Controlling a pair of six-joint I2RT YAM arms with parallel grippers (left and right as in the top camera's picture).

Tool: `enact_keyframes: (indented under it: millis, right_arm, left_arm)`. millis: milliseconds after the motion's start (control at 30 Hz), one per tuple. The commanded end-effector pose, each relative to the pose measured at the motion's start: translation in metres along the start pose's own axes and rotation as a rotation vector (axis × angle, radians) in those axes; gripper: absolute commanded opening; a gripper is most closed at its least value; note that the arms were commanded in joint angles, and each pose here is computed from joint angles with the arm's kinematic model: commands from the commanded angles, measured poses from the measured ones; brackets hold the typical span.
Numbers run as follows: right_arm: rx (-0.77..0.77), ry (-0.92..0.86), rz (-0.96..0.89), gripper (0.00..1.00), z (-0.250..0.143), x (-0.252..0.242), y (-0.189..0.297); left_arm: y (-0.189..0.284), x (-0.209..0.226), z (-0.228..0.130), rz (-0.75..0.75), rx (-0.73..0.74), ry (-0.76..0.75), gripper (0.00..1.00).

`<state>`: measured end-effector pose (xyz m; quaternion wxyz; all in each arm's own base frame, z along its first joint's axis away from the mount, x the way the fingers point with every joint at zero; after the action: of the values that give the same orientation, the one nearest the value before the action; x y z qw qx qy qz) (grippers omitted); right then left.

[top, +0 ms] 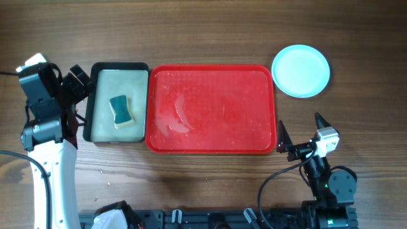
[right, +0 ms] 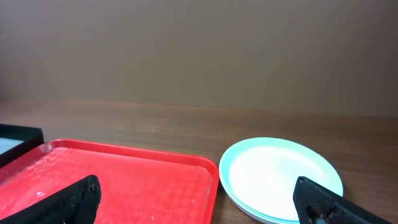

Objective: Clean dirty plates on tray and stack at the side

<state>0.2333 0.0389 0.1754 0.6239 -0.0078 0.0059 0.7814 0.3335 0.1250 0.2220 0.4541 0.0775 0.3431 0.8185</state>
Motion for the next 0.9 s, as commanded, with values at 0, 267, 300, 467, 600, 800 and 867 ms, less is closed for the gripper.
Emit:
enact_keyframes:
  millis: [0, 267, 300, 467, 600, 800, 867]
  right_arm:
    - [-0.014, 0.007, 0.0, 1.0, 0.003, 0.001, 0.0]
    - [-0.014, 0.007, 0.0, 1.0, 0.003, 0.001, 0.0]
    - [-0.014, 0.007, 0.0, 1.0, 0.003, 0.001, 0.0]
    - [-0.014, 0.007, 0.0, 1.0, 0.003, 0.001, 0.0]
    - [-0.014, 0.007, 0.0, 1.0, 0.003, 0.001, 0.0]
    - [-0.014, 0.007, 0.0, 1.0, 0.003, 0.001, 0.0]
    - [-0.014, 0.007, 0.0, 1.0, 0.003, 0.001, 0.0]
  left_arm:
    - [0.003, 0.002, 0.009, 0.01, -0.023, 0.02, 1.0]
    - [0.003, 0.002, 0.009, 0.01, -0.023, 0.02, 1.0]
    - [0.003, 0.002, 0.009, 0.01, -0.023, 0.02, 1.0]
    - [0.003, 0.002, 0.009, 0.01, -0.023, 0.019, 1.0]
    - [0.003, 0.002, 0.008, 0.011, -0.023, 0.02, 1.0]
    - [0.009, -0.003, 0.009, -0.004, -0.031, 0.012, 1.0]
    - [0.024, -0.017, 0.009, -0.049, -0.053, -0.01, 1.0]
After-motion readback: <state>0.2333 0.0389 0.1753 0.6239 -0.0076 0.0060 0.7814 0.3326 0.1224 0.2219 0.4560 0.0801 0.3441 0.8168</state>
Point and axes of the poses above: each gripper's point midway between its finger pads, its own y axis back along the fingers, its own x axis along the line the jaws close on, z = x × y, the point moved 1 cm from there along y, back along the fingers, and after that the axes turned 3 degrees about y, right-handed, at the moved point
